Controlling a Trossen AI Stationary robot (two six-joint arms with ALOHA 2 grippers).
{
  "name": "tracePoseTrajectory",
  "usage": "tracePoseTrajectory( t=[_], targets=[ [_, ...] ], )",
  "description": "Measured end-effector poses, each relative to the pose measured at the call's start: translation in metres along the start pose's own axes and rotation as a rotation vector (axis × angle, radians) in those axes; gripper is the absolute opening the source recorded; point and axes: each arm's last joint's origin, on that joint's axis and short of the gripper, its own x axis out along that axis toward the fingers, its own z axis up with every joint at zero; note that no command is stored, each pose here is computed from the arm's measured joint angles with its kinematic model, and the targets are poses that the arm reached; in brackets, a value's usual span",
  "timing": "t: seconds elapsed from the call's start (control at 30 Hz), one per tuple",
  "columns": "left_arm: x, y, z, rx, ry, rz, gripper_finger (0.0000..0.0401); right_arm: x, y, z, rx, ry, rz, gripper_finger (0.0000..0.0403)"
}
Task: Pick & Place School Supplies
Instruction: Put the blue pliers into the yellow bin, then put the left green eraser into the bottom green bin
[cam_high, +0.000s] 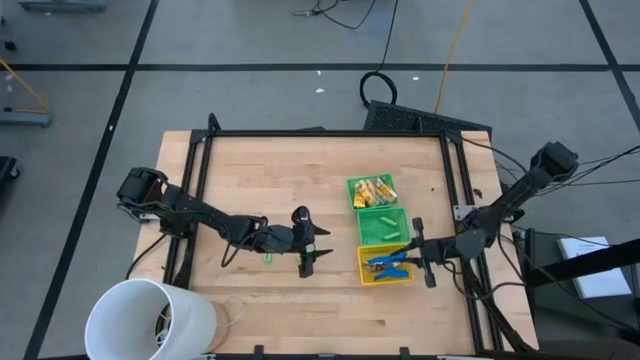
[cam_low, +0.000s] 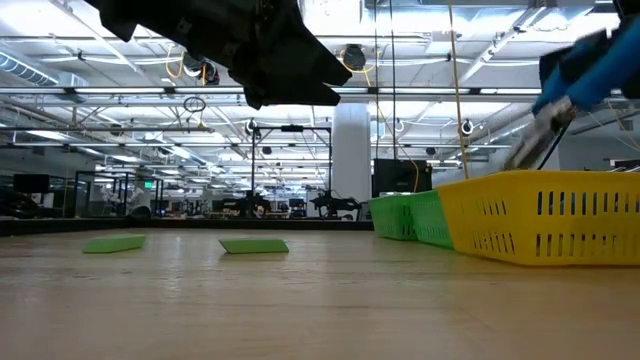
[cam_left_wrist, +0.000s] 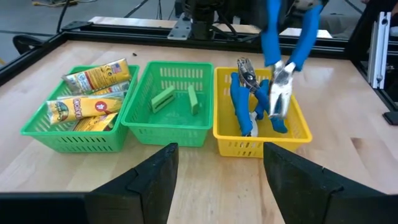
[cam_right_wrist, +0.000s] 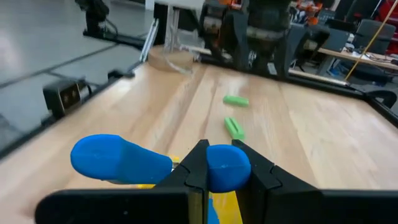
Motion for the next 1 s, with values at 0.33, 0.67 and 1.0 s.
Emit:
tracePoseTrajectory(
  t=[0.33,0.67,1.0],
  targets=[
    [0.0,0.0,0.0,0.005,0.0,0.0,0.0239,0.005,-0.006,-0.024,0.001,0.043,-0.048,0.0036],
    [0.001,0.003,0.0,0.006,0.002,0.01,0.0239,0.012,-0.003,-0.031,0.005,0.073,-0.01,0.0036],
    [0.001,0.004,-0.002,0.012,0.022,0.011,0.0239,0.012,-0.003,-0.031,0.093,0.069,-0.018,0.017]
  ],
)
